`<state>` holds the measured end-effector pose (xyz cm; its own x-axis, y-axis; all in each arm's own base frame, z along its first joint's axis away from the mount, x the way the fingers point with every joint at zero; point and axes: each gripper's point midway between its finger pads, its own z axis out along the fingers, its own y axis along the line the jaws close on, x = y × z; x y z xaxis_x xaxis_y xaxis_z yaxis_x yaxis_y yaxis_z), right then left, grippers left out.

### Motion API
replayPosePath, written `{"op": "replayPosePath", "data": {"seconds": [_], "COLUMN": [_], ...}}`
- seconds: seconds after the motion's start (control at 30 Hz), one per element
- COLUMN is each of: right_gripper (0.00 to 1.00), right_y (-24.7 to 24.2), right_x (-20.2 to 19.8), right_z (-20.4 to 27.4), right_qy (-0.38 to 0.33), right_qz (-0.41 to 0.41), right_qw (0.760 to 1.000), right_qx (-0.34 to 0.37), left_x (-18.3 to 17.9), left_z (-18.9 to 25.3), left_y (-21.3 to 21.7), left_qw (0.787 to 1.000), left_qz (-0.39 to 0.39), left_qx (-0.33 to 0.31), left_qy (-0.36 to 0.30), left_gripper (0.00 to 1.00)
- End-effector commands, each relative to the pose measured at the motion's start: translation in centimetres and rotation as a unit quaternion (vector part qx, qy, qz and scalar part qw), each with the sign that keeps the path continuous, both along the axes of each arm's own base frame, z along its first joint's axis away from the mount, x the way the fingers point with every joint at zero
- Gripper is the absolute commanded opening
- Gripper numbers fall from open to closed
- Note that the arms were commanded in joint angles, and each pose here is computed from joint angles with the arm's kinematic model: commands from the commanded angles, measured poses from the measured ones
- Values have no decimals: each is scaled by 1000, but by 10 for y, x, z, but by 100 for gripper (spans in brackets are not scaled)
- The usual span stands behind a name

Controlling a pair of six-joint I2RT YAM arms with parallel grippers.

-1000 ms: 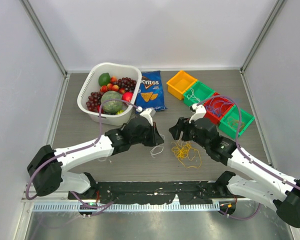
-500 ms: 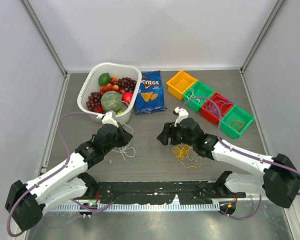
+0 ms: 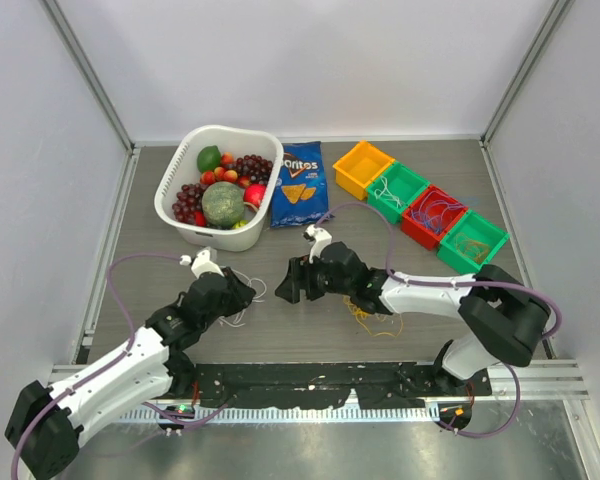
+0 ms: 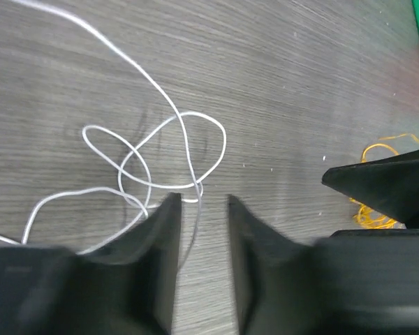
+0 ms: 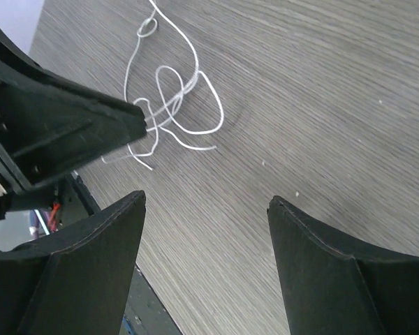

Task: Untangle the cables

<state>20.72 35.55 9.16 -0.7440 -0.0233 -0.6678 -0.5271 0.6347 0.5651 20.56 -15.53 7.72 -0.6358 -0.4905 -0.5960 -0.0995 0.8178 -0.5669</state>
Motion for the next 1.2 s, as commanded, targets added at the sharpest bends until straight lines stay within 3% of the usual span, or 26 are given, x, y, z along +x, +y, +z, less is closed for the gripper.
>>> {"op": "replayPosePath", "data": {"seconds": [0.0,0.27,0.37,0.6,0.8,1.0,1.17], "right_gripper": [76,78,79,81,80,79,67], "right_y": [30,19,37,73,99,114,112], "right_x": [14,32,33,34,21,10,21], "right_z": [36,44,36,22,-25,-47,-77], "right_qy": [-15,-31,11,156,222,241,248], "right_qz": [-2,-7,0,-82,-123,-160,-218], "right_qw": [997,996,995,964,953,945,939], "right_qx": [79,86,95,201,166,149,97], "left_x": [7,-5,-9,-9,-9,-9,-9], "left_z": [18,61,79,135,154,154,160], "left_y": [-5,7,21,45,54,53,54], "left_qw": [1000,999,999,989,984,983,981], "left_qz": [4,7,28,46,48,40,37], "left_qx": [-15,-22,-19,-24,-9,-6,-3], "left_qy": [-10,-24,-39,-136,-174,-178,-191], "left_gripper": [48,86,96,96,96,96,96]}}
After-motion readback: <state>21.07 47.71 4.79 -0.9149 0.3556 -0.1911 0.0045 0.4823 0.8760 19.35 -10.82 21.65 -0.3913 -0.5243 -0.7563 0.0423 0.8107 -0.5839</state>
